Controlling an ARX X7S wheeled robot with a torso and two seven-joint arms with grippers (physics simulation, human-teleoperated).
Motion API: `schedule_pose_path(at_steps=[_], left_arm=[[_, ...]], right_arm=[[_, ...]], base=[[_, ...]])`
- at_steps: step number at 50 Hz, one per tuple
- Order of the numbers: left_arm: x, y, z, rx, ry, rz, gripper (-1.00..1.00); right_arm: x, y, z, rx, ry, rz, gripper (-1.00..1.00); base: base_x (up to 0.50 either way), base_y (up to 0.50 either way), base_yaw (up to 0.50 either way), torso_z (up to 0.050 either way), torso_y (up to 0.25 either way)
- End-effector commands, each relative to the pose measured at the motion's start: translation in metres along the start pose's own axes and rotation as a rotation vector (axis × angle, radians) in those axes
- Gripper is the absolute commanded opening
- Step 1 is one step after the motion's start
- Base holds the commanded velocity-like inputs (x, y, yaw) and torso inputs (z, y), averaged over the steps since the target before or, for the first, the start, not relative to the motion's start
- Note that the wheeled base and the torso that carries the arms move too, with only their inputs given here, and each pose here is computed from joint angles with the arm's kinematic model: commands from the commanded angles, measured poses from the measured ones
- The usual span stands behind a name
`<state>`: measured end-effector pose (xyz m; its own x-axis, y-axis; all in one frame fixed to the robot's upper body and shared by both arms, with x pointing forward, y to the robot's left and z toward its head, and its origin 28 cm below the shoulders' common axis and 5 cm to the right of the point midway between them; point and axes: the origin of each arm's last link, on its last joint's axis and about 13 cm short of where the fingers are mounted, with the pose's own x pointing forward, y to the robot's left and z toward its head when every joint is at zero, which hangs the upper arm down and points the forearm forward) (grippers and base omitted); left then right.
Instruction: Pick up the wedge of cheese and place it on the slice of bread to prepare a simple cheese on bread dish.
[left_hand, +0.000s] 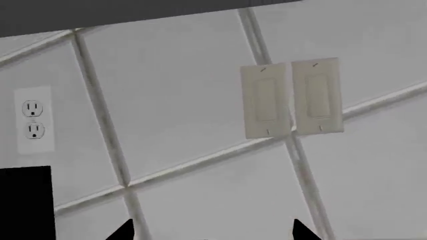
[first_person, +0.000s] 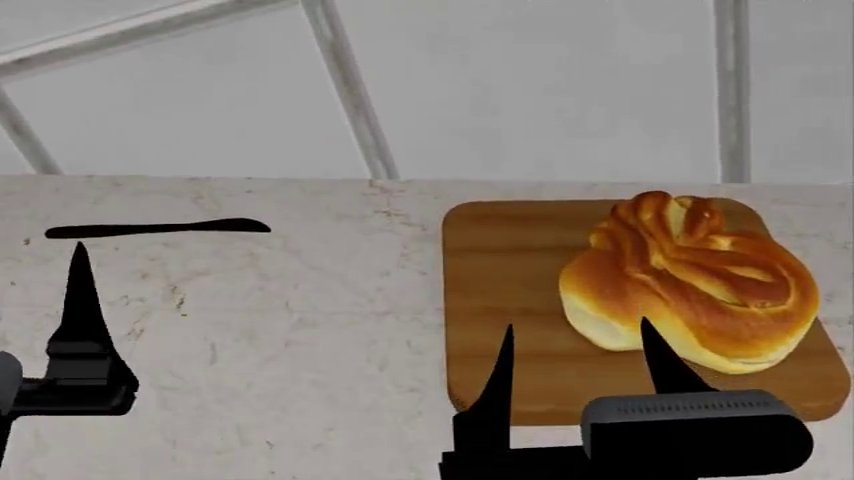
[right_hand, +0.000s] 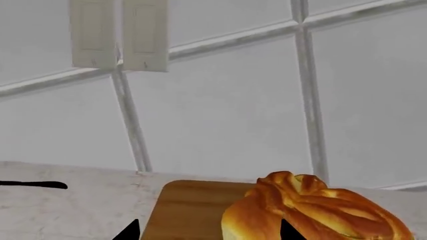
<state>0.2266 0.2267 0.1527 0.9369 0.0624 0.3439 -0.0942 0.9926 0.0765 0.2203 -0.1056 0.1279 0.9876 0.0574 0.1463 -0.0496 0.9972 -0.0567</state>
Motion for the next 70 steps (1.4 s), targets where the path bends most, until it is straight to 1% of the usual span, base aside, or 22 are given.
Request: schedule_pose_path(at_steps=[1, 2, 4, 10, 11, 12, 13, 14, 20, 23, 27, 30, 35, 36, 38, 42, 44, 49, 52, 56, 61, 70], left_arm=[[0.01, 0.058, -0.014, 0.198, 0.028, 0.29, 1.0], [0.008, 0.064, -0.013, 0.154, 0.05, 0.317, 1.0], [0.001, 0.079, -0.01, 0.201, 0.041, 0.417, 1.0], [-0.006, 0.106, -0.013, 0.228, 0.046, 0.569, 1.0], [-0.005, 0.107, -0.015, 0.196, 0.053, 0.586, 1.0], [-0.005, 0.109, -0.019, 0.125, 0.074, 0.6, 1.0], [-0.006, 0.11, -0.019, 0.124, 0.065, 0.623, 1.0], [-0.006, 0.11, -0.018, 0.131, 0.066, 0.617, 1.0], [-0.01, 0.113, -0.017, 0.136, 0.043, 0.72, 1.0], [-0.009, 0.112, -0.017, 0.136, 0.045, 0.71, 1.0], [-0.009, 0.112, -0.018, 0.136, 0.049, 0.708, 1.0], [-0.009, 0.112, -0.018, 0.137, 0.053, 0.704, 1.0], [-0.009, 0.112, -0.018, 0.138, 0.052, 0.704, 1.0], [-0.009, 0.112, -0.018, 0.138, 0.052, 0.704, 1.0], [-0.009, 0.112, -0.018, 0.138, 0.052, 0.705, 1.0], [-0.01, 0.112, -0.019, 0.133, 0.054, 0.704, 1.0], [-0.01, 0.112, -0.019, 0.133, 0.055, 0.705, 1.0], [-0.009, 0.112, -0.019, 0.135, 0.061, 0.707, 1.0], [-0.009, 0.112, -0.019, 0.139, 0.066, 0.707, 1.0], [-0.009, 0.112, -0.019, 0.137, 0.064, 0.71, 1.0], [-0.009, 0.112, -0.019, 0.139, 0.066, 0.71, 1.0], [-0.009, 0.112, -0.018, 0.139, 0.068, 0.709, 1.0]], right_arm=[[-0.008, 0.0, 0.003, 0.002, -0.001, 0.016, 1.0], [-0.009, 0.001, 0.003, 0.005, 0.0, 0.022, 1.0], [-0.01, 0.0, 0.002, 0.014, 0.001, 0.028, 1.0], [-0.009, 0.001, 0.0, 0.005, 0.008, 0.033, 1.0], [-0.009, 0.001, 0.0, 0.01, 0.008, 0.034, 1.0], [-0.009, 0.001, 0.0, 0.055, 0.018, 0.031, 1.0], [-0.01, 0.001, 0.002, 0.11, 0.013, 0.048, 1.0], [-0.01, 0.0, 0.004, 0.12, 0.01, 0.056, 1.0], [-0.014, 0.003, 0.004, 0.071, 0.039, 0.096, 1.0], [-0.02, 0.009, 0.007, 0.065, 0.063, 0.189, 1.0], [-0.032, 0.02, 0.015, 0.064, 0.118, 0.374, 1.0], [-0.041, 0.025, 0.021, 0.018, 0.144, 0.482, 1.0], [-0.053, 0.028, 0.029, 0.01, 0.178, 0.619, 1.0], [-0.055, 0.029, 0.03, 0.042, 0.186, 0.657, 1.0], [-0.057, 0.027, 0.03, 0.012, 0.203, 0.688, 1.0], [-0.064, 0.024, 0.037, 0.012, 0.236, 0.747, 1.0], [-0.068, 0.019, 0.043, 0.064, 0.256, 0.803, 1.0], [-0.074, 0.003, 0.049, -0.022, 0.297, 0.936, 1.0], [-0.078, -0.005, 0.057, -0.029, 0.32, 1.041, 1.0], [-0.079, -0.009, 0.061, -0.022, 0.335, 1.065, 1.0], [-0.088, -0.003, 0.058, -0.099, 0.37, 1.129, 1.0], [-0.092, 0.008, 0.066, -0.12, 0.399, 1.222, 1.0]], base=[[0.02, 0.01, 0.0, 0.0, 0.0], [0.01, 0.01, 0.0, 0.0, 0.0], [0.01, 0.01, 0.0, 0.0, 0.0], [0.01, 0.01, 0.01, 0.0, 0.0], [0.01, 0.02, 0.01, 0.0, 0.0], [0.01, 0.02, 0.01, 0.0, 0.0], [0.0, 0.02, 0.01, 0.0, 0.0], [0.02, 0.02, 0.01, 0.0, 0.0], [0.01, 0.01, 0.01, 0.0, 0.0], [0.01, 0.01, 0.01, 0.0, 0.0], [0.01, 0.01, 0.0, 0.0, 0.0], [0.0, 0.01, 0.0, 0.0, 0.0], [0.01, 0.01, 0.0, 0.0, 0.0], [0.0, 0.01, 0.0, 0.0, 0.0], [0.01, 0.01, 0.0, 0.0, 0.0], [0.01, 0.01, 0.0, 0.0, 0.0], [0.01, 0.01, 0.0, 0.0, 0.0], [0.01, 0.01, 0.0, 0.0, 0.0], [0.01, 0.01, 0.0, 0.0, 0.0], [0.01, 0.01, 0.0, 0.0, 0.0], [0.01, 0.01, 0.0, 0.0, 0.0], [0.01, 0.01, 0.0, 0.0, 0.0]])
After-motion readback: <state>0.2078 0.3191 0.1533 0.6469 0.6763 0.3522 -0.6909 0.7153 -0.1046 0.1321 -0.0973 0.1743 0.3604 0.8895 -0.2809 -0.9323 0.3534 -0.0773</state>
